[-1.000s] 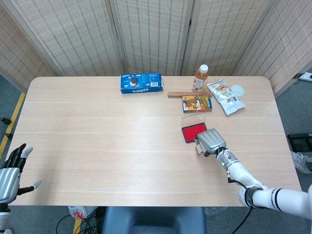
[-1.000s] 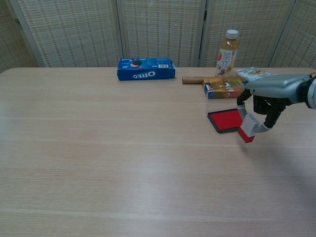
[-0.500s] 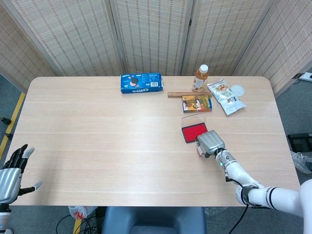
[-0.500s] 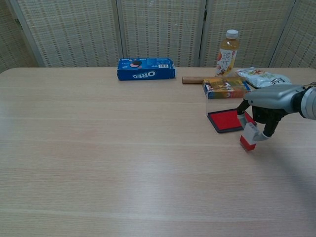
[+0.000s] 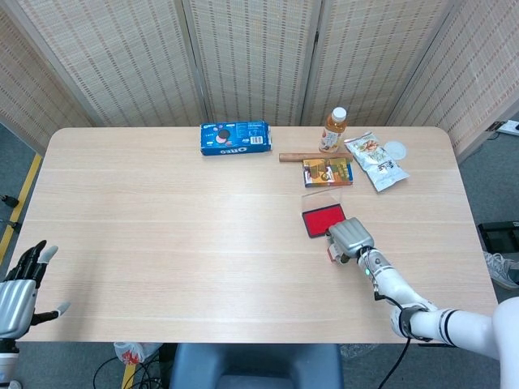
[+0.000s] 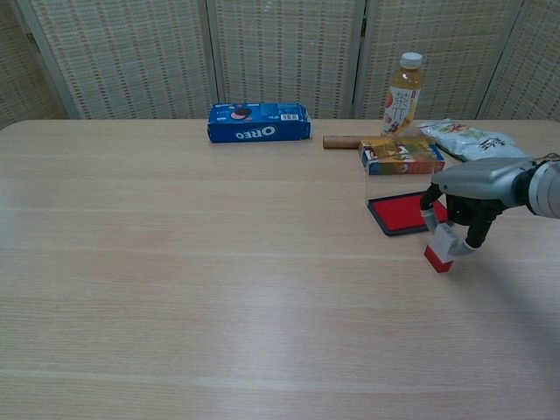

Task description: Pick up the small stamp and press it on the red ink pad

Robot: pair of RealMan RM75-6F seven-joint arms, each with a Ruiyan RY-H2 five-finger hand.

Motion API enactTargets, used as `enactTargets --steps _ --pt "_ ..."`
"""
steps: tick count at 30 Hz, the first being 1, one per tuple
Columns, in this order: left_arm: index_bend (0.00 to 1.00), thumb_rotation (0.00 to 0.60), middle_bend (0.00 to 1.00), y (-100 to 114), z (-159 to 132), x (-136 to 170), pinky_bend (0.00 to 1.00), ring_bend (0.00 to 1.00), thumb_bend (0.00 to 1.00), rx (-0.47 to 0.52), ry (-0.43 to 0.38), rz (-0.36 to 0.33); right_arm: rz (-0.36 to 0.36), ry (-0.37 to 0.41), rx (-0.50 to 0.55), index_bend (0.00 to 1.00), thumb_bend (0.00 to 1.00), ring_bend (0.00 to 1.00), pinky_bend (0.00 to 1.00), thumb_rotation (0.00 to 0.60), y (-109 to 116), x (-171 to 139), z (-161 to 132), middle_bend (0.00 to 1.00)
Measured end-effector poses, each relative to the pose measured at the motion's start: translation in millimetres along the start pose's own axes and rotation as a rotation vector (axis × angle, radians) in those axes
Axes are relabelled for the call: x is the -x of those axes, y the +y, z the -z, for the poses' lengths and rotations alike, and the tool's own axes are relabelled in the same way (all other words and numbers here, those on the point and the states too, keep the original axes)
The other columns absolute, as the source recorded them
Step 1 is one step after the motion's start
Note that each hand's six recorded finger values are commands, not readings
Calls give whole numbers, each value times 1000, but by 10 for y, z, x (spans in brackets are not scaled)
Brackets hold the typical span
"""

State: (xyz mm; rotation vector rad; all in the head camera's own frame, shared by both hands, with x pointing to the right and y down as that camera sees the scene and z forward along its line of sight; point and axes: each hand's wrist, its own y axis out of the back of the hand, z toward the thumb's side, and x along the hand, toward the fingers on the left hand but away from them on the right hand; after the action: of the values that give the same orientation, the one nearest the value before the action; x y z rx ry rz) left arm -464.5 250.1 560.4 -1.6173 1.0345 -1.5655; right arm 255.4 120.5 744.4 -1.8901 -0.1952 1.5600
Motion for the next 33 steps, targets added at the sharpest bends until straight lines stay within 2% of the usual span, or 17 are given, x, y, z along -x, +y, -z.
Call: enactTargets --steps 3,8,13,19,25,30,33 --pt "14 600 0 -1 -1 -5 269 0 102 -2 -1 -1 -3 -3 -1 681 247 717 750 600 -3 -5 16 879" --pt "14 600 0 -3 -3 -6 269 0 102 -2 -1 -1 -13 -7 8 392 178 657 699 600 2 -25 36 820" --pt "15 600 0 -9 4 -17 269 0 102 -4 5 0 -31 1 23 234 145 622 663 600 21 -62 35 796" --pt "15 600 0 -13 7 -23 269 0 102 -5 6 2 -29 4 24 134 125 596 638 600 69 -119 40 773" --pt "15 600 0 3 2 -15 269 0 102 0 4 -5 2 23 36 91 112 537 595 600 176 -276 25 707" --pt "15 600 0 33 18 8 269 0 102 4 15 -18 90 37 37 90 112 458 525 600 319 -535 53 599" --pt "16 600 0 58 39 38 269 0 102 5 27 -27 183 8 21 90 110 392 422 600 393 -685 155 492"
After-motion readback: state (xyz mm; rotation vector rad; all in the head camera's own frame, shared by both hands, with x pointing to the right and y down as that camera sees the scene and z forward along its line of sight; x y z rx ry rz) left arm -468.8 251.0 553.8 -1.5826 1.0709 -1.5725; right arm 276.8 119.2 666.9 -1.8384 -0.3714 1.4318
